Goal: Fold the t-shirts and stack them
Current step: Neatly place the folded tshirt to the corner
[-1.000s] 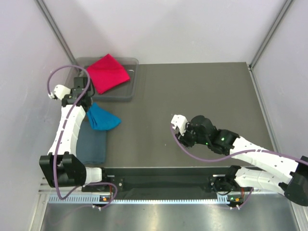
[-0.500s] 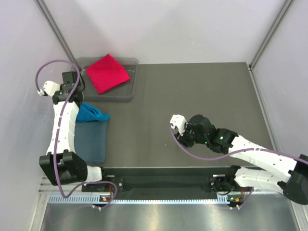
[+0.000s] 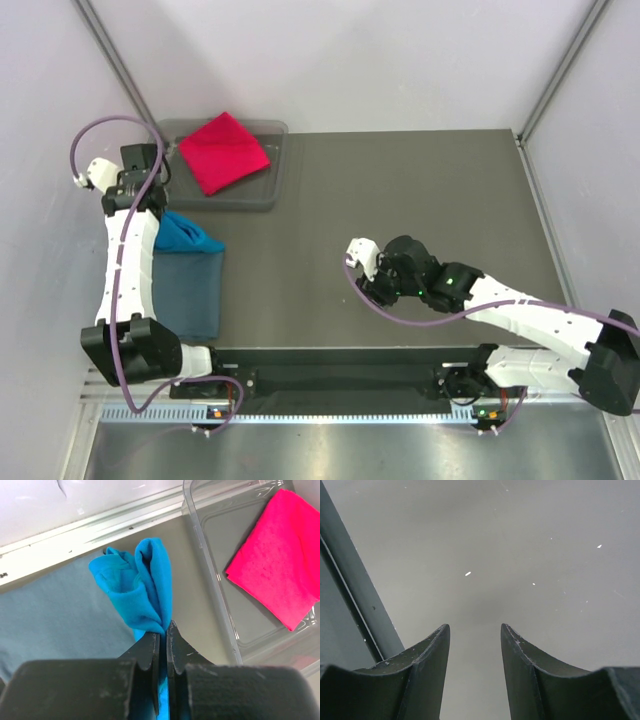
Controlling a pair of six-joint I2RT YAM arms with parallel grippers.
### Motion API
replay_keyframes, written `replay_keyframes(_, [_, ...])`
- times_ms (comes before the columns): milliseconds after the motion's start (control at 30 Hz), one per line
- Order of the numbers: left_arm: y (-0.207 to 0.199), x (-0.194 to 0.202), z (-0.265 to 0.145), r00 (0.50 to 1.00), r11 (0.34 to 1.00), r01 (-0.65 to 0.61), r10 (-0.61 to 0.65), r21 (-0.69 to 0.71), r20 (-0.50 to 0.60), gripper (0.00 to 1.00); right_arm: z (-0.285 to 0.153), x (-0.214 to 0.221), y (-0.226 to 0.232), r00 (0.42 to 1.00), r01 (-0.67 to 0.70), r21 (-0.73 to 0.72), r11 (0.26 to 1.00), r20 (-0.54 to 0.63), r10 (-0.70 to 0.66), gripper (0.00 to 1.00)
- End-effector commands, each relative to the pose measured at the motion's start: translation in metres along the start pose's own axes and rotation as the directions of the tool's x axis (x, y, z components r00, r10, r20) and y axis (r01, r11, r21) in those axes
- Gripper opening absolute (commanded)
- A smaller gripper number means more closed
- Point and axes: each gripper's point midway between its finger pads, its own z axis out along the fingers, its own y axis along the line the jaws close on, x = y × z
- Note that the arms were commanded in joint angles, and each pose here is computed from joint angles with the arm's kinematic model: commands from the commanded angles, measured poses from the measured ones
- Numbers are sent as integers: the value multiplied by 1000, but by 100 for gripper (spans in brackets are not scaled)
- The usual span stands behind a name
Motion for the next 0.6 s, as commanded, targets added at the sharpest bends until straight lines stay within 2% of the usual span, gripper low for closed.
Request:
replay_keyframes(0, [-8, -32, -21, 997, 998, 3, -8, 66, 75, 0, -2, -30, -5, 996, -15, 3, 1000, 90, 15, 46])
replay_keyframes(567, [15, -18, -14, 999, 999, -34, 34, 1, 26, 0, 7, -20, -2, 997, -35, -9, 999, 75, 36, 46])
